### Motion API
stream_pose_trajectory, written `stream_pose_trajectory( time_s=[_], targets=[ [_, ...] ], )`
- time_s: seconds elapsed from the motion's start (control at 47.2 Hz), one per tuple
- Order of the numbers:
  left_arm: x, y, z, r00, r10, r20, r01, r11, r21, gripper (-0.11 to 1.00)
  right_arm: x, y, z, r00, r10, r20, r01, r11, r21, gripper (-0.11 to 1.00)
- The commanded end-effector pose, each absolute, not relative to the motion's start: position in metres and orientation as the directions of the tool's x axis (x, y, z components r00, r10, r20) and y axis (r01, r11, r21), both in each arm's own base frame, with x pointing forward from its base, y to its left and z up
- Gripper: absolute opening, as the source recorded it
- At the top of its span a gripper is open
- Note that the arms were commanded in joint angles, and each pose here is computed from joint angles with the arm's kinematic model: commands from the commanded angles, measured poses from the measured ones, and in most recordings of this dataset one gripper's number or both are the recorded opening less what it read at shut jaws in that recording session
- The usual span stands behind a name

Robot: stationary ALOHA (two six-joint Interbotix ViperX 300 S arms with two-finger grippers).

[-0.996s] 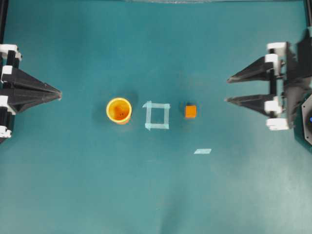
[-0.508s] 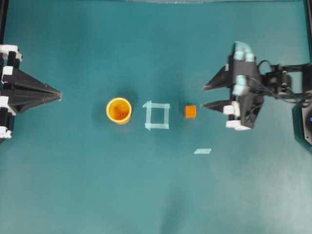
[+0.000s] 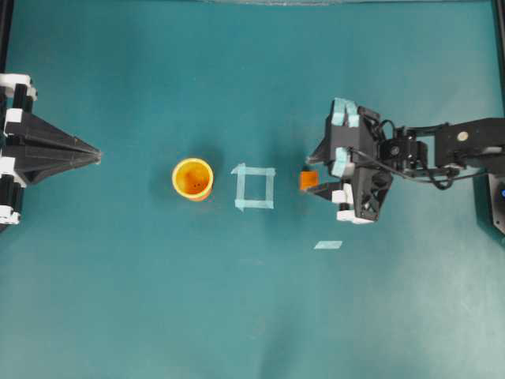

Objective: Move the block backward with right arm.
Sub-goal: 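Close the right gripper on the orange cube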

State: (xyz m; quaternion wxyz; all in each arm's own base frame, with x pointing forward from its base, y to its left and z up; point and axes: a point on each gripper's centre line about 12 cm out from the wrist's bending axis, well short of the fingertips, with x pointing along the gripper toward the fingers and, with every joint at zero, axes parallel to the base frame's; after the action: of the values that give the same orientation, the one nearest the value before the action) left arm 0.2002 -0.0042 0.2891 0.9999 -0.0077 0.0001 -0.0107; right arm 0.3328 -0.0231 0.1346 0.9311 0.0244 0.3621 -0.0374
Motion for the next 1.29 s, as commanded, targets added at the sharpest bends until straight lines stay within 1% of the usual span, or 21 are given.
stream_pose_trajectory(
  time_s=[0.0, 0.381, 0.657, 0.763, 0.911, 1.101, 1.271],
  targets=[
    [0.203, -0.005, 0.299, 1.0, -0.025, 0.018, 0.025, 1.0, -0.015, 0.01, 0.34, -0.022, 0.137, 0.756, -0.051, -0.653, 0.086, 0.996, 0.022, 0.62],
    [0.203, -0.005, 0.298, 1.0, -0.026, 0.012, 0.026, 1.0, -0.015, 0.01, 0.345, -0.023, 0.113, 0.737, -0.052, -0.674, 0.088, 0.996, 0.019, 0.62],
    [0.203, -0.005, 0.297, 1.0, -0.025, 0.002, 0.025, 1.0, -0.015, 0.01, 0.347, -0.033, 0.111, 0.731, -0.072, -0.678, 0.115, 0.993, 0.019, 0.61],
    [0.202, -0.005, 0.297, 1.0, -0.025, 0.002, 0.025, 1.0, -0.015, 0.01, 0.346, -0.037, 0.111, 0.73, -0.081, -0.678, 0.127, 0.992, 0.019, 0.56],
    [0.202, -0.005, 0.297, 1.0, -0.024, 0.002, 0.024, 1.0, -0.017, 0.01, 0.346, -0.038, 0.11, 0.727, -0.081, -0.682, 0.129, 0.991, 0.019, 0.42],
    [0.202, -0.005, 0.298, 1.0, -0.025, 0.003, 0.025, 1.0, -0.015, 0.01, 0.345, -0.036, 0.118, 0.727, -0.077, -0.682, 0.125, 0.992, 0.021, 0.4],
    [0.202, -0.005, 0.297, 1.0, -0.025, 0.002, 0.025, 1.0, -0.014, 0.01, 0.344, -0.035, 0.143, 0.728, -0.074, -0.682, 0.122, 0.992, 0.022, 0.4]
  ],
)
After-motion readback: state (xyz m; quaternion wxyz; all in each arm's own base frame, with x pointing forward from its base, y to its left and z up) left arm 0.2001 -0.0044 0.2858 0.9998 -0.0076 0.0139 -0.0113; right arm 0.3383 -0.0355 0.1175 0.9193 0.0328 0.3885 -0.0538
